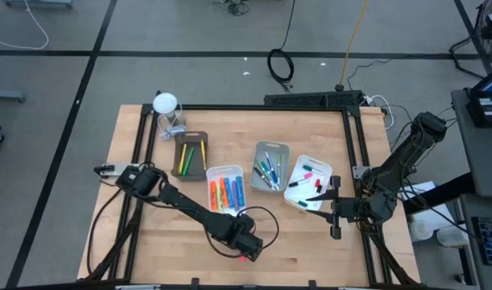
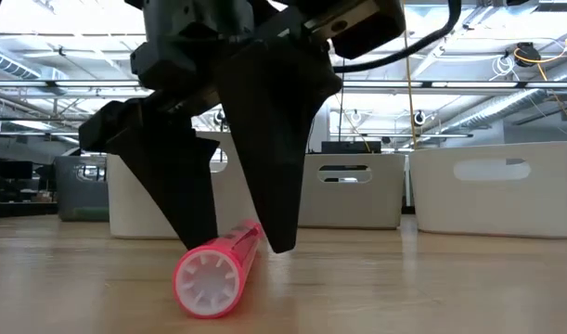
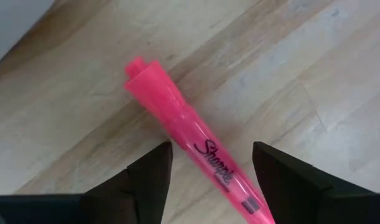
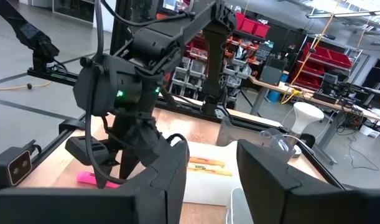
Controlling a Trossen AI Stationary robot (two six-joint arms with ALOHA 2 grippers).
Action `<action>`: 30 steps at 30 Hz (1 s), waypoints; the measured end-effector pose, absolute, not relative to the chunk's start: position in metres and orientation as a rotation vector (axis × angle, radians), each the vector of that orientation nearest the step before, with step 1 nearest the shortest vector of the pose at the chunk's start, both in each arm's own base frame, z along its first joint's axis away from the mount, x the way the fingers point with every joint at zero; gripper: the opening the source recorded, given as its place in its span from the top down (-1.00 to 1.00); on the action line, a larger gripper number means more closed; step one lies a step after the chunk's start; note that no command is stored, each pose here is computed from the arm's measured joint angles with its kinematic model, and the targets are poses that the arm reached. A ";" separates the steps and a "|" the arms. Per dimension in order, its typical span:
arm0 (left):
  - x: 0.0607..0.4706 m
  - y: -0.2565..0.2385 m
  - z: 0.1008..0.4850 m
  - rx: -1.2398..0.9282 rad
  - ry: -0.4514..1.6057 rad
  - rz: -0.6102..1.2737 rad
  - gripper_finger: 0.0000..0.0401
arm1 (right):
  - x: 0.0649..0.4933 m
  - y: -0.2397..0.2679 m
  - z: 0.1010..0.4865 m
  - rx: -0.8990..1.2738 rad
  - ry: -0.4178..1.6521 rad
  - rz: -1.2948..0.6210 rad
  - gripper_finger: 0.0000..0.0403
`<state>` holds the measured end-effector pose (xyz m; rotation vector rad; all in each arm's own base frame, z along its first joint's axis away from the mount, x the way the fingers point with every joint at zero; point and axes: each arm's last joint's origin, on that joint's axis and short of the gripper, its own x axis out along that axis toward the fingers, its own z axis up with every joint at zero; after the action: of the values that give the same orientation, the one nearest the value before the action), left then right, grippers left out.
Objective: Pick & Place Markers
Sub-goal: Put the pink highlighter into the left white bin
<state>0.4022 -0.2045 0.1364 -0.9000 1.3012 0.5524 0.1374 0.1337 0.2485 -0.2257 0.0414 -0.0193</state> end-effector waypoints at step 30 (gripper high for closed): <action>0.394 -0.211 0.147 -0.955 1.338 0.544 0.73 | 0.137 0.134 0.249 -0.225 0.041 -0.019 0.37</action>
<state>0.3936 -0.2109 0.1473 -0.9550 1.3385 0.5441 0.1374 0.1337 0.2485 -0.2251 0.0409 -0.0190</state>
